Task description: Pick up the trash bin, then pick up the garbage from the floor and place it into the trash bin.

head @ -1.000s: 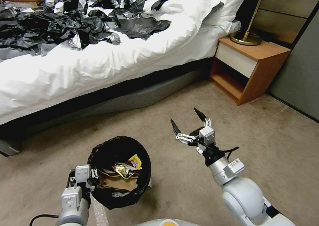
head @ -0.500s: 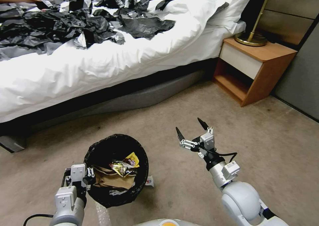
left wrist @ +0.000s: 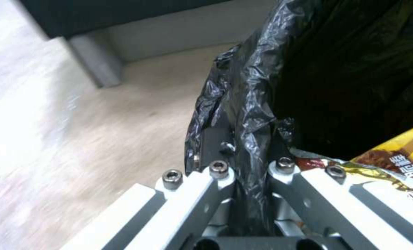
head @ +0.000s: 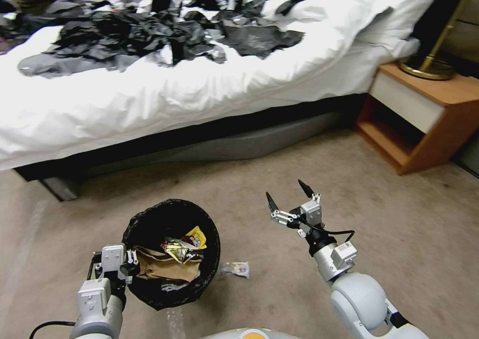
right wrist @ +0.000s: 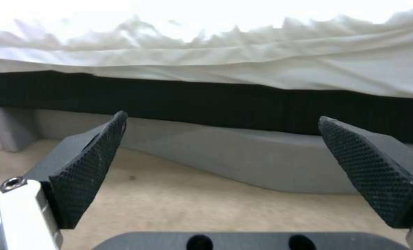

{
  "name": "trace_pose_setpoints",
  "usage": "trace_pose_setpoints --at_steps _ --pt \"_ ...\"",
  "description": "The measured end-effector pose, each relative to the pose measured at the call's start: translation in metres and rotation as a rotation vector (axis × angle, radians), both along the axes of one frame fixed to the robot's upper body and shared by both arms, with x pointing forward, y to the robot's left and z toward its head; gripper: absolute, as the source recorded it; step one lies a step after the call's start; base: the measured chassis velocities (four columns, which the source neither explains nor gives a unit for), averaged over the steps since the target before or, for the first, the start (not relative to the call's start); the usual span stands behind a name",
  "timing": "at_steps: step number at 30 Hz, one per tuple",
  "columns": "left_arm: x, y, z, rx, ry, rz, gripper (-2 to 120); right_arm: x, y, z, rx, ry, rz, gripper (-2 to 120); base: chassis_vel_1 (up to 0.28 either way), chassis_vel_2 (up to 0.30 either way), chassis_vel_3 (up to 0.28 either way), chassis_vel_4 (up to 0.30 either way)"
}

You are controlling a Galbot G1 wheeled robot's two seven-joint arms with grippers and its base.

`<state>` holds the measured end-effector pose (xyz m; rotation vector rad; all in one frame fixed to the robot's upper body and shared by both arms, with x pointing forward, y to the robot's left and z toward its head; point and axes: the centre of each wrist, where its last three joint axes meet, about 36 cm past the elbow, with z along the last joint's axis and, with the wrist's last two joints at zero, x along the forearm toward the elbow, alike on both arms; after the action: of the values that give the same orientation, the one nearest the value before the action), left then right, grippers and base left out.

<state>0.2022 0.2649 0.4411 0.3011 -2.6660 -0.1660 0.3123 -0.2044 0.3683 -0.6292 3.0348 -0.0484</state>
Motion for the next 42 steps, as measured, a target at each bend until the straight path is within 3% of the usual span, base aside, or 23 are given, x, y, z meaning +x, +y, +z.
trace_pose_setpoints --at_steps 13,21,28,42 --pt "-0.002 -0.001 0.001 0.0 -0.002 0.002 0 -0.001 -0.009 -0.01 -0.044 0.02 0.042 100 0.114 0.117 0.104 0.106" --pt "-0.003 -0.002 0.002 0.002 -0.005 0.0 0 0.006 -0.031 -0.019 -0.134 0.048 0.14 100 0.01 0.014 0.009 0.009" --pt "-0.004 -0.004 0.002 0.004 -0.004 -0.003 0 0.016 -0.052 -0.032 -0.258 0.151 0.254 100 0.0 0.0 0.0 0.0" --pt "-0.006 -0.008 0.001 0.007 0.0 -0.01 0 0.017 -0.071 -0.125 -0.471 0.396 0.401 100 0.0 0.0 0.0 0.0"
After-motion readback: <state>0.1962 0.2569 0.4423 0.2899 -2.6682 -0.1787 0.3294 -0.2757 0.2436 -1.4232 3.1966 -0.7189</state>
